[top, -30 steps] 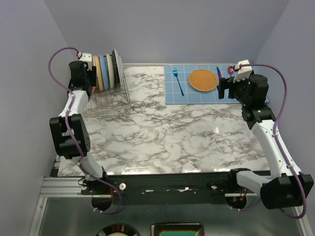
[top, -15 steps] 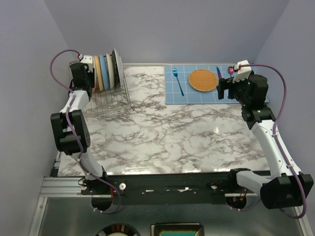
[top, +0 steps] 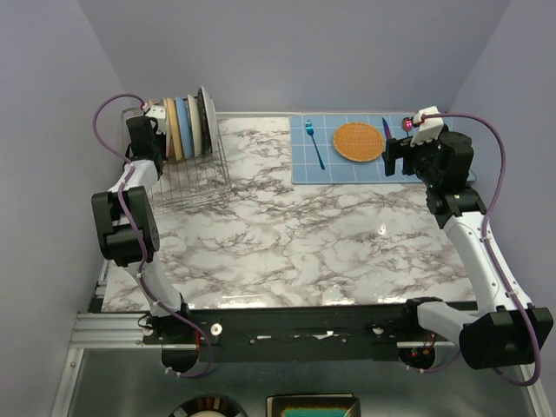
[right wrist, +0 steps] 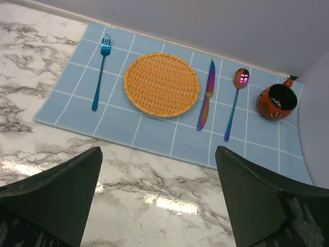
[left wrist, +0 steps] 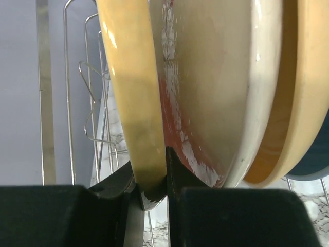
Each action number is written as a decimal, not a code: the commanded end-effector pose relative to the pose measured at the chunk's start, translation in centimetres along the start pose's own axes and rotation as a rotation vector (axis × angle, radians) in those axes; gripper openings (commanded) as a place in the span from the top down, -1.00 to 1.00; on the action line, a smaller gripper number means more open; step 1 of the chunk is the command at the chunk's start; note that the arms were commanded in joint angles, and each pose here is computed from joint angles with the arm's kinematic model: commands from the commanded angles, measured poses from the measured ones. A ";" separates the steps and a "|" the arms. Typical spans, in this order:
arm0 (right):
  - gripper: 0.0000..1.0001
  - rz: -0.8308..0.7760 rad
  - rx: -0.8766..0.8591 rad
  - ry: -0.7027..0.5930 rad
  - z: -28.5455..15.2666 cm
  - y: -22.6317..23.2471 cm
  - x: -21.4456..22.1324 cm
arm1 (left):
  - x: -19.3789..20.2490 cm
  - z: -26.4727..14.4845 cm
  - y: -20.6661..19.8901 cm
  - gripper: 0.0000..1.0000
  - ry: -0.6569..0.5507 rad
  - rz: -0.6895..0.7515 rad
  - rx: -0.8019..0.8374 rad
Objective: Unload the plates from the dish rack
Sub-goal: Unload the plate from the dish rack, then place the plate at the center of the board.
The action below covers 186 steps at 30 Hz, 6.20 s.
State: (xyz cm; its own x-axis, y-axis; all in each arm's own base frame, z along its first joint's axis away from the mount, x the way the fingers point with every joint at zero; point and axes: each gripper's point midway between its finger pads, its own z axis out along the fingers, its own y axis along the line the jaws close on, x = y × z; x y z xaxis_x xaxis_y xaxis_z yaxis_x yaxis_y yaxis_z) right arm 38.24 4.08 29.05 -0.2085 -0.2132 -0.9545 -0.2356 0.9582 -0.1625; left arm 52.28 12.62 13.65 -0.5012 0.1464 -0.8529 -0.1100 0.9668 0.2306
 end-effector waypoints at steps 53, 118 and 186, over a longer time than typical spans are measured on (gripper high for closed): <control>-0.99 0.101 -0.335 0.135 0.2 4.1 -7.1 | -9.4 -32.1 -14.2 1.00 -0.248 0.510 0.423; -0.97 0.355 -0.226 0.329 2.9 -1.7 1.6 | 5.8 -32.4 -41.6 1.00 -0.620 1.173 0.309; -0.97 0.356 -0.305 0.366 2.8 0.0 5.3 | 23.5 -32.9 -48.9 1.00 -0.268 1.425 0.801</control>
State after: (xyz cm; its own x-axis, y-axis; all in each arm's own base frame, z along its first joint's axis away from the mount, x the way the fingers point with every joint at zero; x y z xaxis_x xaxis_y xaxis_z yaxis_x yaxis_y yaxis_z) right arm 39.77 3.26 23.15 -0.6414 0.0168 -0.7670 -0.3135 0.9067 0.2820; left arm 22.04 -38.98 5.18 0.3333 0.9050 -0.2644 0.5828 0.0227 0.8123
